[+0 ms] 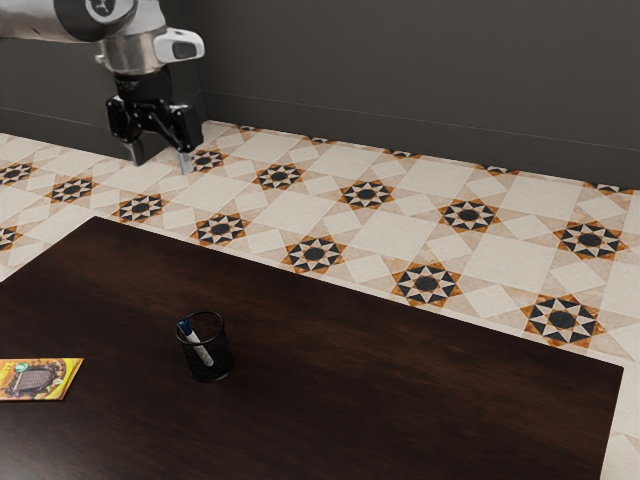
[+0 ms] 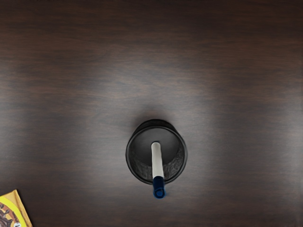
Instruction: Take the marker out of the pen holder and place it to the left of the pen holder.
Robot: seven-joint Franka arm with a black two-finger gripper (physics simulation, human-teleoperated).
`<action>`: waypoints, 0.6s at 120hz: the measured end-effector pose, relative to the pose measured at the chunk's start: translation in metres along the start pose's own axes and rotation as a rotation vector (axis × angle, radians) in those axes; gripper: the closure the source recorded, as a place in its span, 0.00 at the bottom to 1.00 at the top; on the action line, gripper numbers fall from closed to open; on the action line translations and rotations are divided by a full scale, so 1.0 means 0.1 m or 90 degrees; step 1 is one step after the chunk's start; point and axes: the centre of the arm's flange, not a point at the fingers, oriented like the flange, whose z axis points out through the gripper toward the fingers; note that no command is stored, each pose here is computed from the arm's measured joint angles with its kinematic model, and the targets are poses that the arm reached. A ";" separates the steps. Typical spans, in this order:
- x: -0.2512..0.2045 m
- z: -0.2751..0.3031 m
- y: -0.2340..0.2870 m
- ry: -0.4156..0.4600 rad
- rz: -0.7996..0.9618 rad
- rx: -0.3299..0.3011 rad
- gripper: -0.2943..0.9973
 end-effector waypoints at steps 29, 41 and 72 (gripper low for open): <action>0.59 1.37 -0.13 -0.108 -0.027 -0.007 0.24; 0.78 2.03 -0.22 -0.125 -0.051 -0.022 0.24; 1.07 2.61 -0.27 -0.012 -0.086 -0.050 0.24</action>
